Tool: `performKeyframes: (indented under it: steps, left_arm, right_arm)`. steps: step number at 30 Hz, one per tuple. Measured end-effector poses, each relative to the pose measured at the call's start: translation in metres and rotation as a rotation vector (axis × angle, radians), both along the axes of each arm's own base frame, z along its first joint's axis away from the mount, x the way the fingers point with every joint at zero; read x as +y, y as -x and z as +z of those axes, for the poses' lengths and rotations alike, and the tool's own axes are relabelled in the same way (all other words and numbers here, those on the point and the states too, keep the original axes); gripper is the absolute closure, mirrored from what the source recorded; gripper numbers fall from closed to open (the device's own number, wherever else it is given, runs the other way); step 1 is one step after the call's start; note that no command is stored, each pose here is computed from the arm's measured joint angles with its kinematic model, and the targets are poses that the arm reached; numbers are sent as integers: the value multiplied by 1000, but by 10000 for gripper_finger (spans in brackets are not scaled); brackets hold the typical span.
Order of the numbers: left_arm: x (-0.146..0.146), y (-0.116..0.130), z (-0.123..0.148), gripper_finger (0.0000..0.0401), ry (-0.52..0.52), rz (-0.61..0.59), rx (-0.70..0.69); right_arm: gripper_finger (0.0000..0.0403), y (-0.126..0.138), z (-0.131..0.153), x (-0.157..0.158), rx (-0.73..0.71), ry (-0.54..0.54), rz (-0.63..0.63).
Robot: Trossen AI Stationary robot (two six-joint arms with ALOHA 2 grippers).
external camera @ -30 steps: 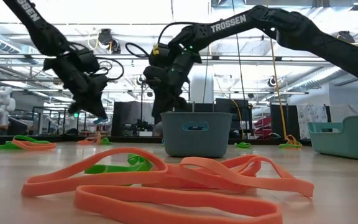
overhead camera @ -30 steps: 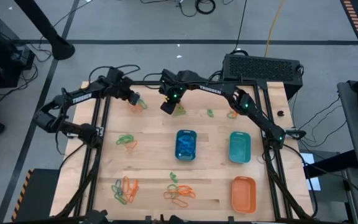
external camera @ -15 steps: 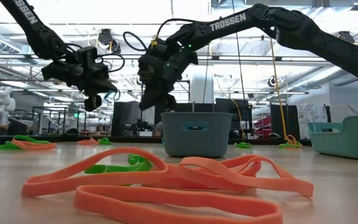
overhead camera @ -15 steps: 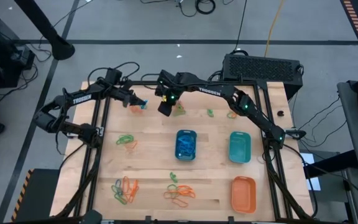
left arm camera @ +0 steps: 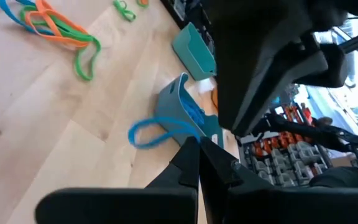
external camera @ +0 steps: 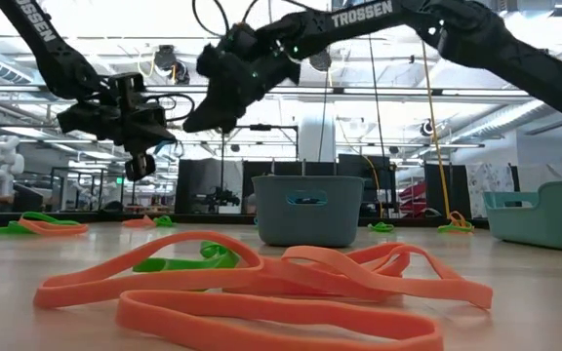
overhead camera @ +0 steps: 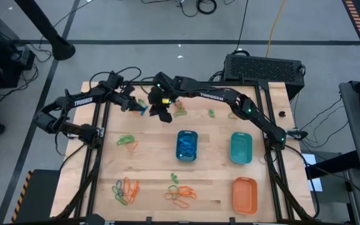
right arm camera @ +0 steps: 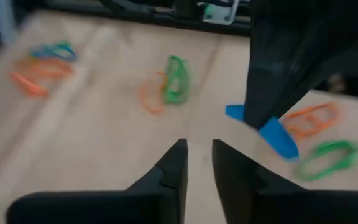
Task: Sort rubber bands into baskets
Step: Put the blue rubberband into the blue bin
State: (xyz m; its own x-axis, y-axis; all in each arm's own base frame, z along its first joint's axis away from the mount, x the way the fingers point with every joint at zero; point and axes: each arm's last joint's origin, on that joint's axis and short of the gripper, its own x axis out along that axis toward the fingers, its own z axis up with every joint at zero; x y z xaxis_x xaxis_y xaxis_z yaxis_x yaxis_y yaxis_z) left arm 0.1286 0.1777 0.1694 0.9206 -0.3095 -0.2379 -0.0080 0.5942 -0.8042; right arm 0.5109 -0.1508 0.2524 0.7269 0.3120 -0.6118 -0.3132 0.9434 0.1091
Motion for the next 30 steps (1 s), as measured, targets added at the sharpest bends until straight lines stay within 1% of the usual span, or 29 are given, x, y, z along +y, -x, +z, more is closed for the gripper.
performKeyframes:
  steps: [3, 5, 6, 7, 9, 11, 14, 20, 26, 30]
  left_arm:
    - [-1, -1, 0, 399, 6, -7, 2]
    - [-3, -3, 0, 399, 34, -15, 8]
    - [-4, -5, 0, 399, 49, -24, 9]
    - [-6, -7, 0, 399, 57, -42, 4]
    - [-10, -12, 1, 399, 66, -83, -11]
    - [-14, -17, 2, 399, 64, -116, -19]
    - [-17, -23, 3, 399, 46, -148, -31]
    - [-18, -28, 5, 399, 17, -162, -37]
    - [-17, -30, 9, 399, 5, -165, -55]
    - [-18, -36, 13, 399, -2, -208, -102]
  right_arm:
    - [306, 0, 12, 12, -10, 188, -16]
    - [281, -1, 18, 17, -21, 310, -40]
    - [269, -1, 22, 18, -30, 357, -54]
    - [258, -1, 23, 18, -27, 381, -62]
    - [238, -1, 24, 18, -35, 392, -61]
    - [224, 0, 23, 18, -26, 378, -41]
    - [213, 1, 22, 19, -20, 360, -23]
    - [211, 2, 20, 26, -17, 298, 48]
    - [211, 1, 19, 34, -4, 302, 70]
    - [211, 1, 19, 33, -6, 306, 70]
